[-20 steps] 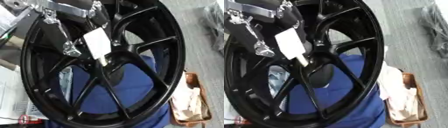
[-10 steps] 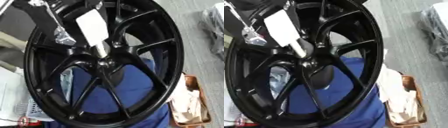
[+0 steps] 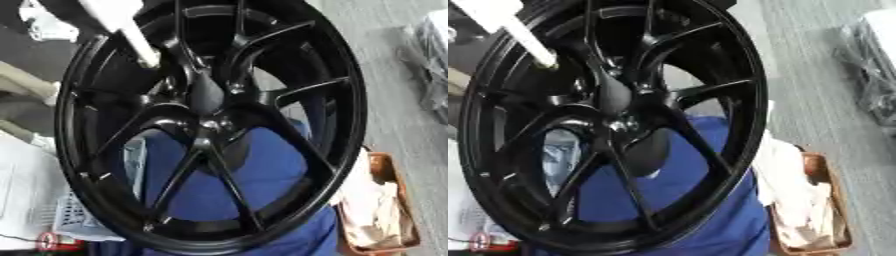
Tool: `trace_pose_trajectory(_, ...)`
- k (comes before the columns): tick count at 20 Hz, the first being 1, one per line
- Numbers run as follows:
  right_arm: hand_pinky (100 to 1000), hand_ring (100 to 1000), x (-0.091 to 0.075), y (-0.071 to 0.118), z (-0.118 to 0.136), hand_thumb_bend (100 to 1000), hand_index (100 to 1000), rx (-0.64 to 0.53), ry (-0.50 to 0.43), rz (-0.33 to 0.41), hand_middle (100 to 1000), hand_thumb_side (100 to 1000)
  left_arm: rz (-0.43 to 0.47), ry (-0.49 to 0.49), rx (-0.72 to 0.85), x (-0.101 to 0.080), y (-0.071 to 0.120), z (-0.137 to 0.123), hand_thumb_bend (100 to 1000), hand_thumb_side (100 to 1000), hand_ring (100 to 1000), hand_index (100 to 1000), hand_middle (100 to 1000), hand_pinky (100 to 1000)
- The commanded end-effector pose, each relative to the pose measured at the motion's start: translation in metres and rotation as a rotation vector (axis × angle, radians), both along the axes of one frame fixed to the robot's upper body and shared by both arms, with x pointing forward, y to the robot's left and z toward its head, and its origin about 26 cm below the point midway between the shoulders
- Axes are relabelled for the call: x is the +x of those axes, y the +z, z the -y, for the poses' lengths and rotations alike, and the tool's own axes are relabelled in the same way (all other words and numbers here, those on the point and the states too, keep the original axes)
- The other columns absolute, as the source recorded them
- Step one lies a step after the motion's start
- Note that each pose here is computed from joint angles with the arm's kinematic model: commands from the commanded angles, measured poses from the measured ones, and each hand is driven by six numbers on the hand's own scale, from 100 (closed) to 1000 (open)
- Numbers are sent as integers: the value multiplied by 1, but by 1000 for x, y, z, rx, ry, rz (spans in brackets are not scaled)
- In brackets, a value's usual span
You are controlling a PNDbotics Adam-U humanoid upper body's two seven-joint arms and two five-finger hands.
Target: Pull the pin out of the wheel hub.
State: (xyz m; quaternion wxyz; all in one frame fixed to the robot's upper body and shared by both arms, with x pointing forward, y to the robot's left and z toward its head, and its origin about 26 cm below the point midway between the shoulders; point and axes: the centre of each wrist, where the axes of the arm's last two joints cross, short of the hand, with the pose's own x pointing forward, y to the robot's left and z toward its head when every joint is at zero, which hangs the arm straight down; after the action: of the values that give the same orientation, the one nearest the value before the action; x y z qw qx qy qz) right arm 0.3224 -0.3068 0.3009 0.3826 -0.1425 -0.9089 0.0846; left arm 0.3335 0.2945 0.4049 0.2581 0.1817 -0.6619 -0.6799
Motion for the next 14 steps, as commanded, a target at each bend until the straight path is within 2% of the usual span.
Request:
trace_pose_trajectory(1, 768, 758, -5, 11, 8, 134, 845, -28, -35, 38, 776, 451, 67, 115, -64, -11, 19, -36, 100, 100, 593, 554, 513, 764)
trace_pose_trajectory(9, 770, 763, -8, 12, 10, 155, 845, -44, -70, 62, 780, 423, 80, 418, -223, 0, 3, -112, 100, 100, 589, 555, 512, 761)
trace_pose_trajectory(14, 772, 765, -9, 13, 7, 187, 844, -67, -76, 85, 782, 368, 60, 541, -265, 12, -15, -139, 100, 100, 588, 556, 512, 758)
